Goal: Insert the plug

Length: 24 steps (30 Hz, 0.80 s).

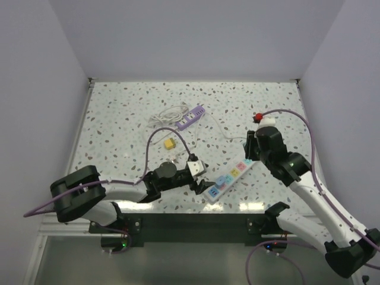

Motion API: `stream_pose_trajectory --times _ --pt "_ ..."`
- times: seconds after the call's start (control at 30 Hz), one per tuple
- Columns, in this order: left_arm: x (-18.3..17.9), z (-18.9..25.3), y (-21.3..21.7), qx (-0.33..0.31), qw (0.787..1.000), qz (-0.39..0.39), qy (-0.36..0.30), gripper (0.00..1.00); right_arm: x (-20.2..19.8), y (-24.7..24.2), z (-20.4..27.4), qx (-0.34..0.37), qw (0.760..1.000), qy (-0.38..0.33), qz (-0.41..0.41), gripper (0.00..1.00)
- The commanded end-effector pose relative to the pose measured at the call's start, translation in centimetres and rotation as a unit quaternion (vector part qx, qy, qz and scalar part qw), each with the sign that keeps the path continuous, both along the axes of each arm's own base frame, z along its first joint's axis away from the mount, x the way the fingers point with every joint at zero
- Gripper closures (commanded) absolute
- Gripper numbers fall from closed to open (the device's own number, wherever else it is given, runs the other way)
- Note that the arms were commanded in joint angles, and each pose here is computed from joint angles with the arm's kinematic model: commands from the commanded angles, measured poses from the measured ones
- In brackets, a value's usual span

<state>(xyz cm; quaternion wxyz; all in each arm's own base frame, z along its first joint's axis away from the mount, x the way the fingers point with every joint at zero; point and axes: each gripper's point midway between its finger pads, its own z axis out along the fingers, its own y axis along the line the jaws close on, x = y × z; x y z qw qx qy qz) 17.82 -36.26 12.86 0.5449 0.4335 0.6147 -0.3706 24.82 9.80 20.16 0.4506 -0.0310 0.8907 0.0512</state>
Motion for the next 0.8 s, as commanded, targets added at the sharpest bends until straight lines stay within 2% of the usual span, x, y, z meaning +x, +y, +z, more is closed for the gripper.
stream_pose_trajectory --times 0.0,0.13,0.4,0.77 --pt "0.1 0.7 -1.1 -0.010 0.999 0.029 -0.022 0.23 -0.6 -1.7 -2.1 0.002 0.998 0.015 -0.066 1.00" --pt "0.2 -0.3 -1.1 0.003 0.997 0.070 -0.022 0.21 -0.9 -2.0 -4.9 -0.002 0.996 0.036 -0.086 1.00" --pt "-0.2 -0.3 -1.2 -0.018 0.996 0.088 -0.013 0.20 -0.6 -3.1 -5.8 0.037 0.988 0.000 -0.153 1.00" --pt "-1.1 -1.1 -1.2 -0.017 0.996 0.085 -0.022 0.16 -0.5 -3.7 -9.2 0.037 0.964 0.061 -0.255 1.00"
